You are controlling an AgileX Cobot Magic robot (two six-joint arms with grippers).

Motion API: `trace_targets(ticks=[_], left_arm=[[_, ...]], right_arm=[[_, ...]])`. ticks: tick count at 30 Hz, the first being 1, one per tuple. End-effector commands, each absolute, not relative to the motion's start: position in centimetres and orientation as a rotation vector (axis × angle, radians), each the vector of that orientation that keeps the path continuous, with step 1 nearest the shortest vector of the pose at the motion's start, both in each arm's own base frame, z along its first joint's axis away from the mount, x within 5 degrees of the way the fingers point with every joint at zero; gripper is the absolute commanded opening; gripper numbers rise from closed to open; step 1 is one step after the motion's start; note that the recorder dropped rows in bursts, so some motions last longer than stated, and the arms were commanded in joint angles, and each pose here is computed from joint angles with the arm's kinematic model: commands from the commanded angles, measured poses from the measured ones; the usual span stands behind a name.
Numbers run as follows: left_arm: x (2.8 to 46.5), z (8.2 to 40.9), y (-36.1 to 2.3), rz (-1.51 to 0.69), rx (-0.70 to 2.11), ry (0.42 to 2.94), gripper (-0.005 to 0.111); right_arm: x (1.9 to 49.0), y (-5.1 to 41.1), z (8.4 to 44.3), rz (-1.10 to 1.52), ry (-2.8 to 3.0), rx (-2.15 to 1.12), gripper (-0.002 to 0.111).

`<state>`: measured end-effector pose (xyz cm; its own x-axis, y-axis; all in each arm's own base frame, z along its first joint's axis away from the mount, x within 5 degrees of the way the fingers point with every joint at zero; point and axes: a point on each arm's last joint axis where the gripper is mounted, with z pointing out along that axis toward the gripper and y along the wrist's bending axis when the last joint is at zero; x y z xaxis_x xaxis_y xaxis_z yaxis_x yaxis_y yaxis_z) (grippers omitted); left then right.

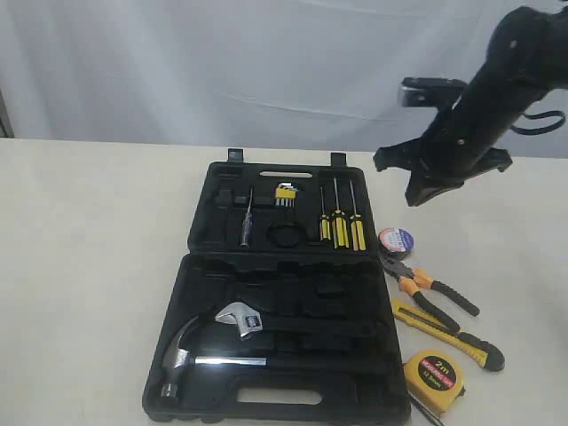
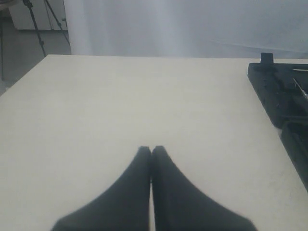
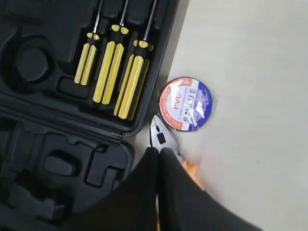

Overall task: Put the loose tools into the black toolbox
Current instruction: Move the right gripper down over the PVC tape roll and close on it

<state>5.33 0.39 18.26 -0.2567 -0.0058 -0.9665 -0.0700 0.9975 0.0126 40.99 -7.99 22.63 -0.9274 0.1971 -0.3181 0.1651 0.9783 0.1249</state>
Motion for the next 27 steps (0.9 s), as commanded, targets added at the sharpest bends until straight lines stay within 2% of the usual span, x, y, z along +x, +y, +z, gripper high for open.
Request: trace_targets(ticks=[1, 7, 18, 20, 24, 27], left_arm=[[5.3, 18.2, 0.4, 0.053, -0.056, 1.825, 0.0], [5.3, 18.2, 0.4, 0.053, -0.056, 1.825, 0.0], [5.3, 18.2, 0.4, 0.053, -0.056, 1.825, 0.0], [5.3, 18.2, 0.4, 0.053, -0.056, 1.825, 0.0], [5.3, 18.2, 0.4, 0.053, -0.056, 1.825, 0.0], [5.3, 18.2, 0.4, 0.053, -0.056, 1.825, 0.0]], right_arm=[[43.0, -7.0, 19.7, 0.102, 2.852, 0.168, 0.0], [44.0, -6.6, 16.9, 0.11, 2.893, 0.158, 0.0], [44.0, -6.9, 16.3, 0.077, 2.903, 0.149, 0.001], [44.0, -6.9, 16.3, 0.077, 2.903, 0.149, 0.011], [44.0, -6.9, 16.3, 0.077, 2.903, 0.156, 0.049], [44.1, -6.9, 16.3, 0.082, 2.895, 0.204, 0.072]])
